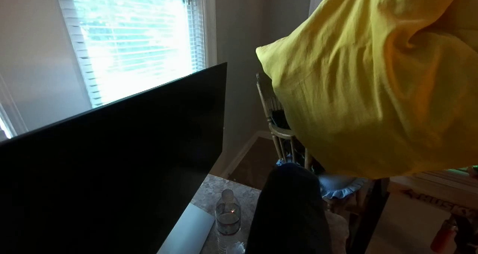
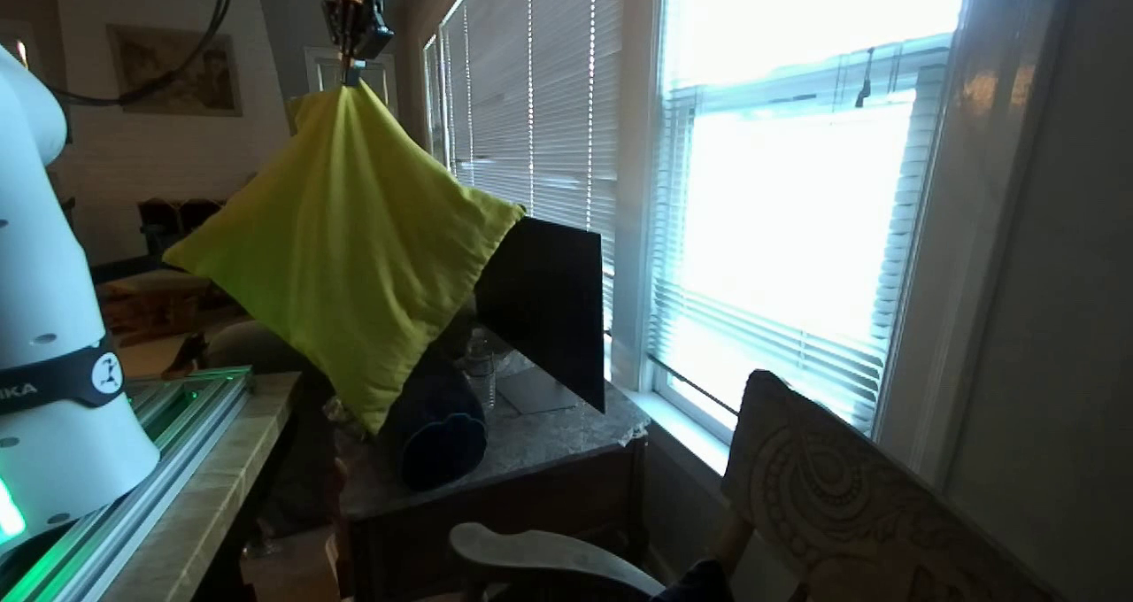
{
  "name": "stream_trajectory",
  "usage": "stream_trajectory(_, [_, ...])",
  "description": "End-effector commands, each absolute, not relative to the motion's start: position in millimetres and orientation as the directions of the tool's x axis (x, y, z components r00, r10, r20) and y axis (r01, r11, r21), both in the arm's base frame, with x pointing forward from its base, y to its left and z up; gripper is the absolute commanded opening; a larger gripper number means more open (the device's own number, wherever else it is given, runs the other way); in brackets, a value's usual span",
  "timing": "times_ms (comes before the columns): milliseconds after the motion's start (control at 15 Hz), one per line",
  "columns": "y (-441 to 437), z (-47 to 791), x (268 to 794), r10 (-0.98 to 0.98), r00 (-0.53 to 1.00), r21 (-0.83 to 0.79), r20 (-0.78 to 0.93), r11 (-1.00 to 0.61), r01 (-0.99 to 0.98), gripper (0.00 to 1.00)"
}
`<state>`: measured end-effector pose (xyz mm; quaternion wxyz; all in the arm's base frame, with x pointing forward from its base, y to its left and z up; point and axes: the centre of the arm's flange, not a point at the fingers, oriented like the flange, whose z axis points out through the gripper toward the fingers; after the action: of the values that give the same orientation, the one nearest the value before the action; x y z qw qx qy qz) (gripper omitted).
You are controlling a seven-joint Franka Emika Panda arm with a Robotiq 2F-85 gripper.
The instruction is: Put the yellow pillow on the TV stand.
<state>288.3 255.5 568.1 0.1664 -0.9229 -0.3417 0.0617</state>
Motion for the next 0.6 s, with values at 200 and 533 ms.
stream_trajectory(200, [285.0,552.0,285.0,0.674,0.738,-0.357,0.009,-0.688,0.632,0.00])
stream_trajectory(533, [324.9,538.9,270.2,0.709,0.704,-0.347,0.028,-0.654,0.672,0.00])
